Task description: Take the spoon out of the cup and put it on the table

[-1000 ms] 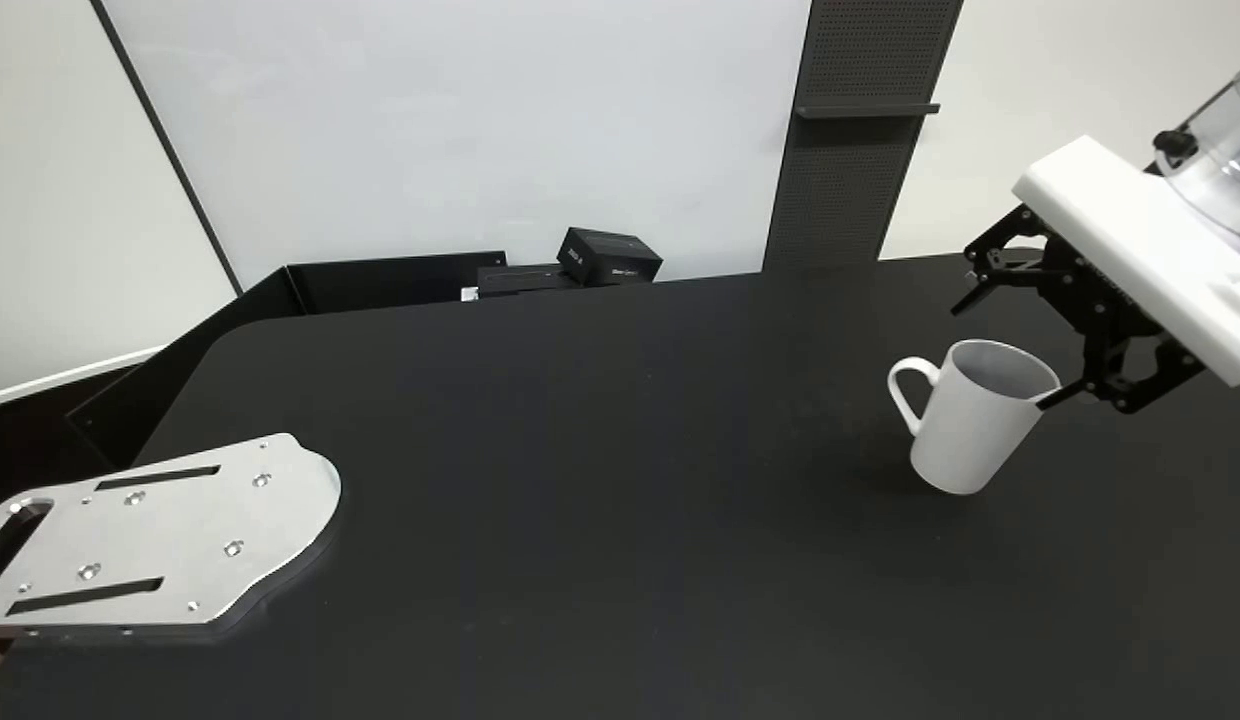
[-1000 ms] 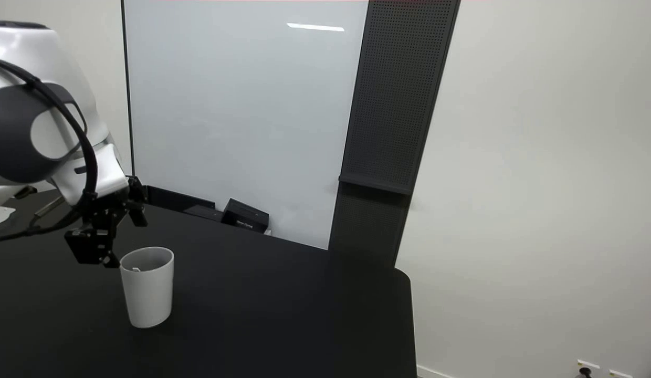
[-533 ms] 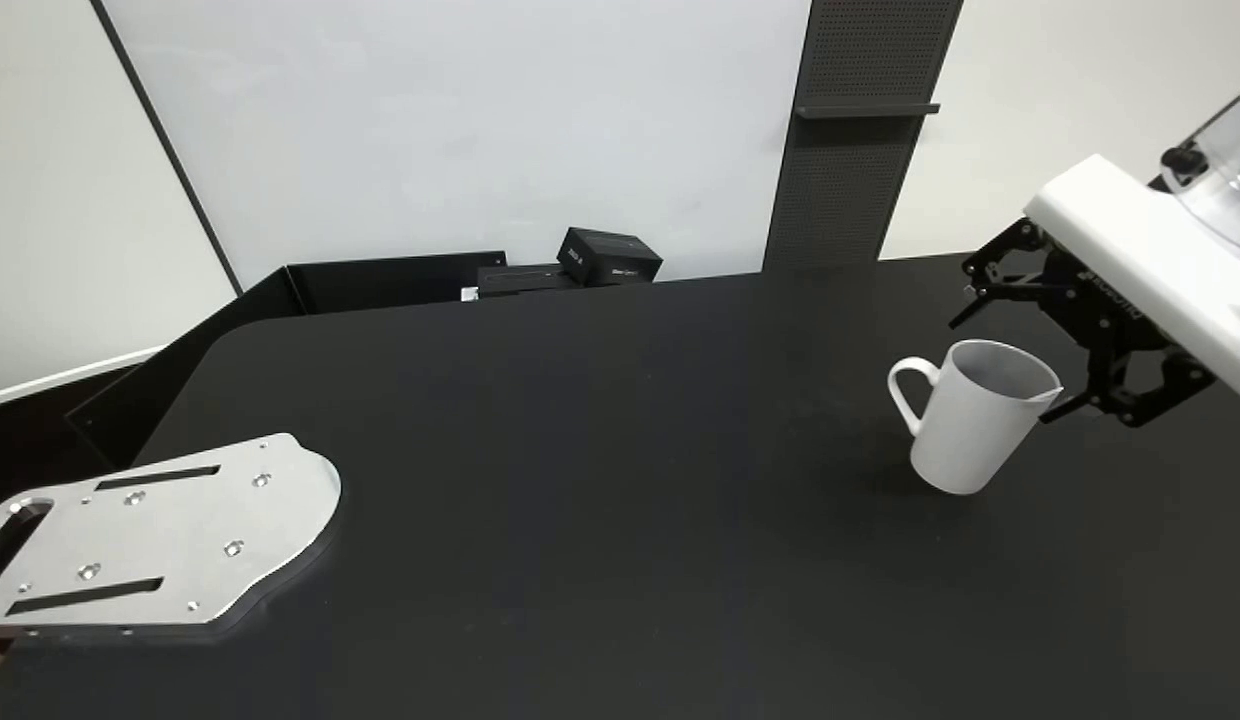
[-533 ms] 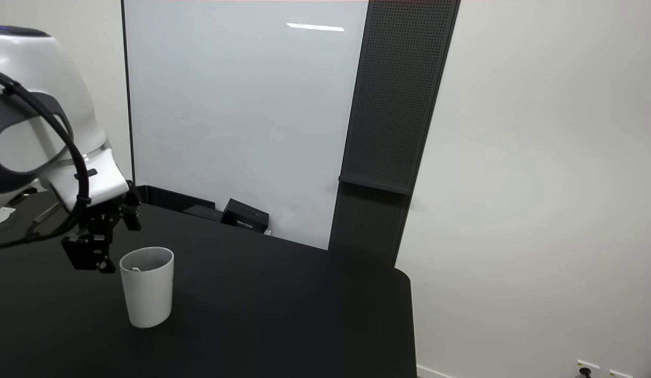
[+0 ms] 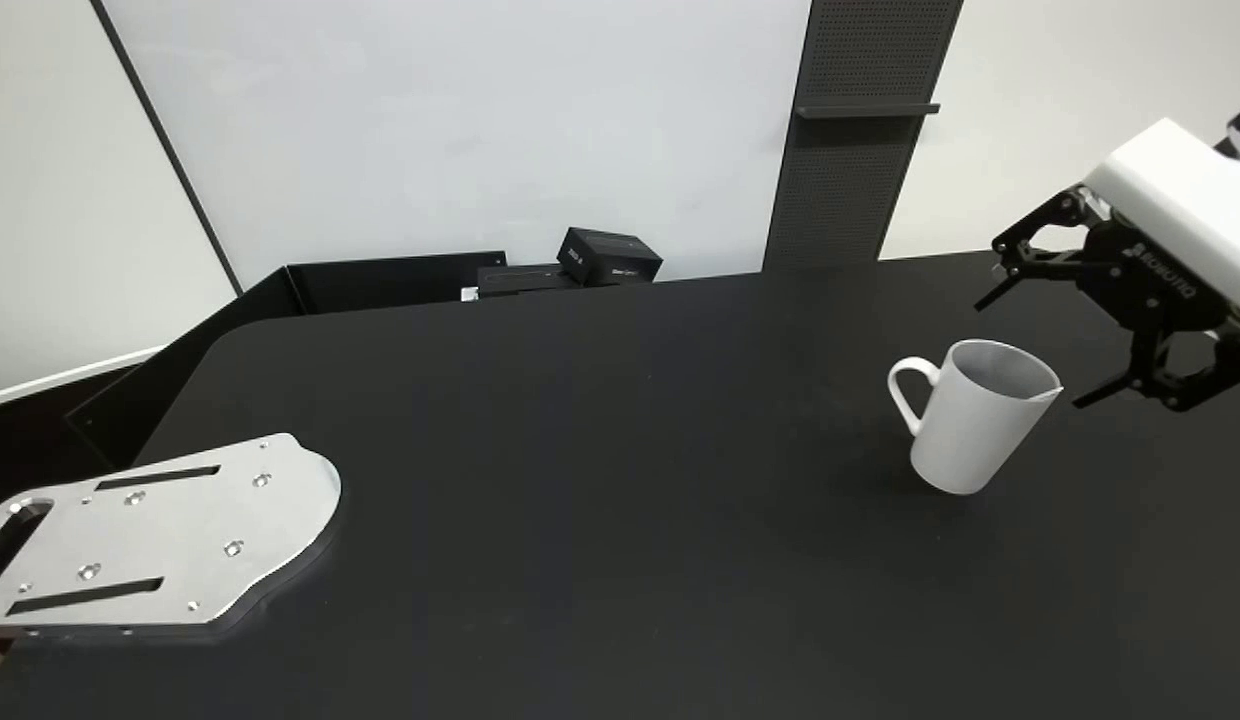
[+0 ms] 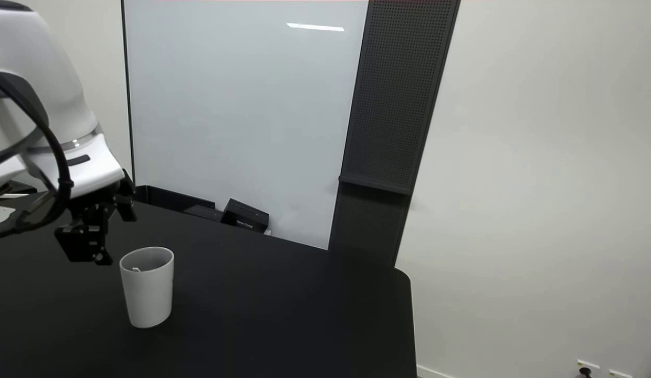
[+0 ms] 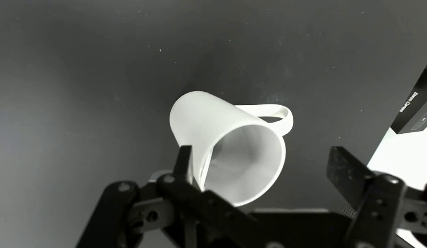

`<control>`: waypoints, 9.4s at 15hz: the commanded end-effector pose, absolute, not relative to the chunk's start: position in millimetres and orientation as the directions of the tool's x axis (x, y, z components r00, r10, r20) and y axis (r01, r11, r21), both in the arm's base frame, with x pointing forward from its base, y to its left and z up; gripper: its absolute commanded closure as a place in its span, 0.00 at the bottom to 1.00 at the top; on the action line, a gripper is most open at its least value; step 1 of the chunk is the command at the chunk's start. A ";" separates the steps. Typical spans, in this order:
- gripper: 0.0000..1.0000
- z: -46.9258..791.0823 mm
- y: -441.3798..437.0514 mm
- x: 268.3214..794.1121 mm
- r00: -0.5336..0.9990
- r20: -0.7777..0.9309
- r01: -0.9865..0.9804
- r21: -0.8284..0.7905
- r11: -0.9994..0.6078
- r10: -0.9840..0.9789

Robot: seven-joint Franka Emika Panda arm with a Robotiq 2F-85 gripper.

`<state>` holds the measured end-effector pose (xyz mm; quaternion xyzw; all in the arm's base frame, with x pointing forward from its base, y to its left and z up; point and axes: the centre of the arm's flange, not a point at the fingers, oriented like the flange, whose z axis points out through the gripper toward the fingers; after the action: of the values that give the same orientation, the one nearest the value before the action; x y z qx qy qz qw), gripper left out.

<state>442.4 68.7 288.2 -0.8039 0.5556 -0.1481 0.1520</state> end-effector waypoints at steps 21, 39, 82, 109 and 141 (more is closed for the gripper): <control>0.00 295.2 56.5 438.1 0.350 0.066 -0.849 -0.400 -0.346 -0.935; 0.00 283.8 33.8 451.8 0.302 0.090 -0.852 -0.422 -0.311 -0.949; 0.26 258.3 30.6 463.2 0.236 0.048 -0.866 -0.443 -0.232 -0.971; 0.99 298.0 16.0 479.0 0.200 0.085 -0.858 -0.466 -0.217 -0.976; 0.99 245.9 159.5 472.5 0.443 0.244 -0.588 -0.647 -0.485 -0.863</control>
<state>473.4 140.7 286.5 -0.8279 0.4432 -0.2558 0.2295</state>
